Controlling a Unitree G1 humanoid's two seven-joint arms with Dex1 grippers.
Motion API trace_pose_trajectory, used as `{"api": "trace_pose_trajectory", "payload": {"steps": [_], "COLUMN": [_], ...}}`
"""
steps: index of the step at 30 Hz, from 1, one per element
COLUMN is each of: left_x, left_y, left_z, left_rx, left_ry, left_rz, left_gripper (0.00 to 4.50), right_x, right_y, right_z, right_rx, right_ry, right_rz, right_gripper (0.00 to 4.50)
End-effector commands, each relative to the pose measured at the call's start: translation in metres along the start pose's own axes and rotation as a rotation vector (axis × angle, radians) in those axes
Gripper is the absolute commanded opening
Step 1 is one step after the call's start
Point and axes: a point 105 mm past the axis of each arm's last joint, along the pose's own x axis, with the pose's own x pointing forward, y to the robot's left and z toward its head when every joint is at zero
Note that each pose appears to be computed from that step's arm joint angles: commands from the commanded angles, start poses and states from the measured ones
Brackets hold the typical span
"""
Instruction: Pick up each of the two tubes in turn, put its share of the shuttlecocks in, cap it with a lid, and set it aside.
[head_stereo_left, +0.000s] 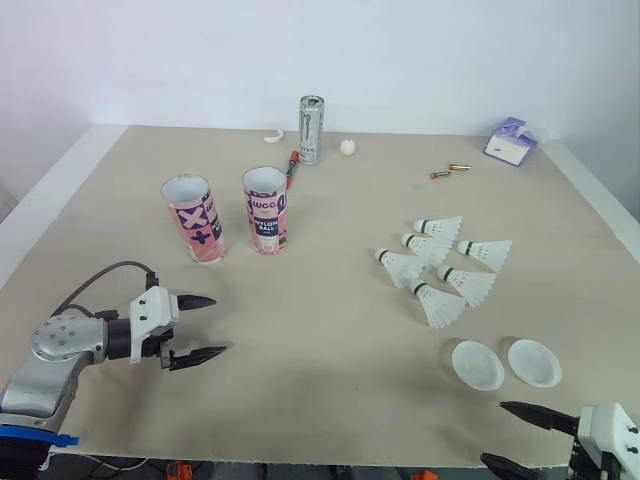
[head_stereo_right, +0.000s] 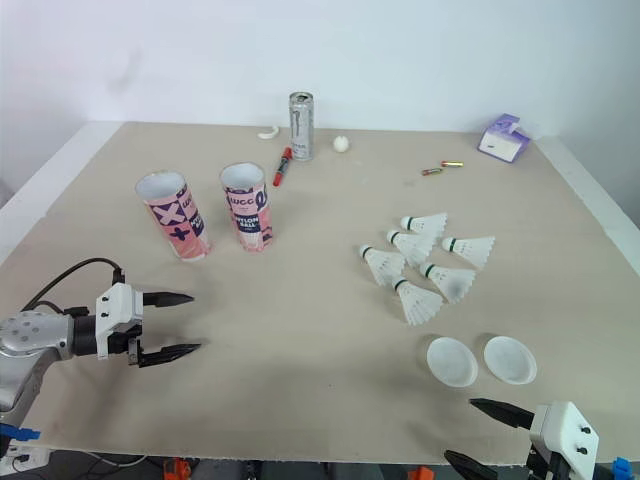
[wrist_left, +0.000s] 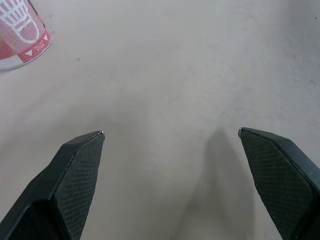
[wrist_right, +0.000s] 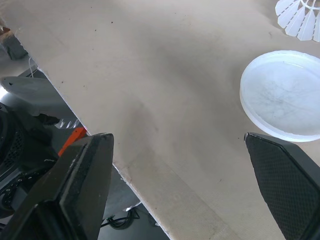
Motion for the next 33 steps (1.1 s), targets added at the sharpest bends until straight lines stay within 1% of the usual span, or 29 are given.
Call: {"api": "trace_pose_trajectory", "payload": {"steps": [1, 5, 17, 21, 22, 25, 28, 33], "left_x": [-0.004, -0.005, -0.004, -0.004, -0.004, -0.003, 0.005, 0.012], "left_y": [0.004, 0.002, 0.002, 0.004, 0.006, 0.009, -0.001, -0.003], "left_z": [0.007, 0.005, 0.005, 0.007, 0.008, 0.011, 0.012, 0.020], "left_rx": [0.038, 0.031, 0.024, 0.010, 0.004, -0.015, -0.036, -0.093], "left_ry": [-0.012, -0.018, -0.030, -0.046, -0.051, -0.070, -0.093, -0.138], "left_rz": [0.000, -0.030, -0.030, -0.007, 0.008, 0.078, 0.123, 0.254], "left_gripper": [4.50, 4.50, 4.50, 4.50, 4.50, 4.50, 4.50, 4.50], "right_x": [-0.007, -0.008, -0.006, -0.003, -0.001, 0.016, 0.046, 0.082], "right_y": [-0.004, -0.005, -0.005, -0.009, -0.011, -0.012, -0.004, -0.005], "right_z": [0.002, 0.001, 0.004, 0.012, 0.017, 0.050, 0.089, 0.132], "right_rx": [-0.022, -0.020, -0.025, -0.026, -0.024, -0.045, -0.088, -0.126], "right_ry": [-0.016, -0.034, -0.042, -0.077, -0.098, -0.200, -0.300, -0.402], "right_rz": [-0.026, -0.036, -0.040, -0.052, -0.056, -0.028, 0.070, 0.151], "right_gripper": [4.47, 4.47, 4.47, 4.47, 4.47, 4.47, 4.47, 4.47]}}
